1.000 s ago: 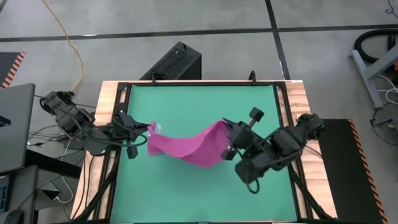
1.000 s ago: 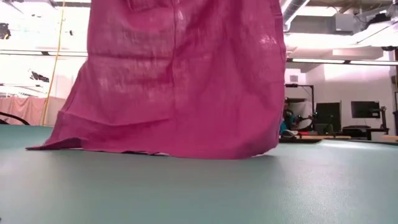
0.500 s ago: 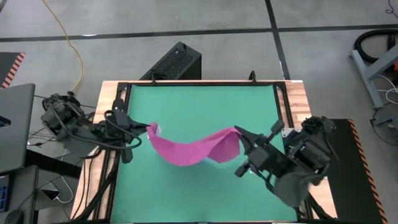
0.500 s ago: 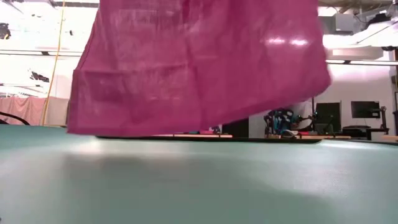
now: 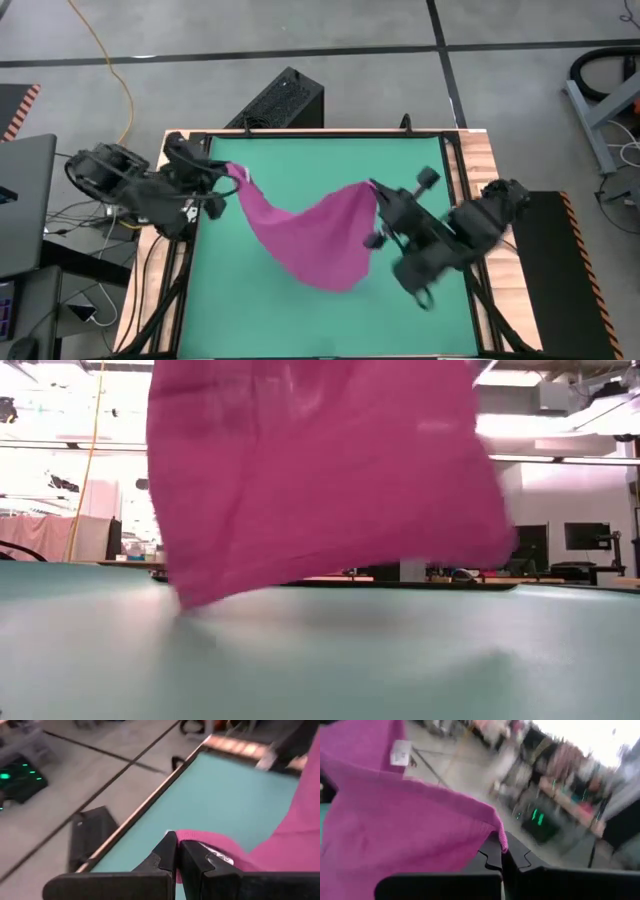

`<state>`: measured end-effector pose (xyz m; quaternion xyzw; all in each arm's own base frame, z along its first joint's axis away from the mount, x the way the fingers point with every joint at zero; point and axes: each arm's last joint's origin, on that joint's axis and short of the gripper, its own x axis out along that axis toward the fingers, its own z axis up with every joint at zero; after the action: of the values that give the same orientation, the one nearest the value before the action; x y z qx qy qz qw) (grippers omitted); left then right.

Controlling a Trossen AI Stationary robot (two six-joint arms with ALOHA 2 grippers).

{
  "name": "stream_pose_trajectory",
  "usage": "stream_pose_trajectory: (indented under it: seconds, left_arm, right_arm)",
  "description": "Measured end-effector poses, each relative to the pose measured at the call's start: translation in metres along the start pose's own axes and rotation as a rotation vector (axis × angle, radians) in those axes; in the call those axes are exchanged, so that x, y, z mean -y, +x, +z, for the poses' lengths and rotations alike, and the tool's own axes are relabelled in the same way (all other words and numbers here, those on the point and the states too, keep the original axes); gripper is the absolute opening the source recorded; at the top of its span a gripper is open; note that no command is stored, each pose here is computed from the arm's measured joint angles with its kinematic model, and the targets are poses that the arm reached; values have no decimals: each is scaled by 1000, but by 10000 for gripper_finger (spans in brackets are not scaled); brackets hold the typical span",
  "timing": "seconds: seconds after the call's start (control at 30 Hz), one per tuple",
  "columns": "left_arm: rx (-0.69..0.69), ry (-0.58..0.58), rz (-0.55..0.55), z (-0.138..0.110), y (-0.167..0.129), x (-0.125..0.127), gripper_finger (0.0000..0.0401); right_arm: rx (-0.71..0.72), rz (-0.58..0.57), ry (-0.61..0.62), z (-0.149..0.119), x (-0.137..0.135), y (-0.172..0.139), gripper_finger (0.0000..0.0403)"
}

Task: Roll towel
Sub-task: Roll the pink towel

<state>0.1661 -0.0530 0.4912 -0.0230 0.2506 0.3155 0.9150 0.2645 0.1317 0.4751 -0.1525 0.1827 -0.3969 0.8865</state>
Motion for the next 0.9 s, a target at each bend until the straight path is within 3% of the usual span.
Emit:
stream_pose_trajectory:
  seconds: [0.13, 0.37, 0.5, 0.6, 0.9]
  left_arm:
    - [-88, 87, 126, -13, 33, 4, 0]
    - [-245, 261, 245, -40, 74, 3, 0]
    - [-333, 206, 239, -43, 84, -21, 0]
    - [-397, 146, 172, -43, 90, -40, 0]
    - [-434, 83, 164, -47, 128, -73, 0]
  right_arm:
    - [-111, 0, -64, -13, -8, 29, 8]
    - [-226, -61, -105, -33, -11, 63, 8]
    - [-301, -58, -101, -41, -6, 78, 8]
    - [-336, -95, -97, -48, 3, 89, 8]
    - [-445, -210, -144, -72, 18, 126, 8]
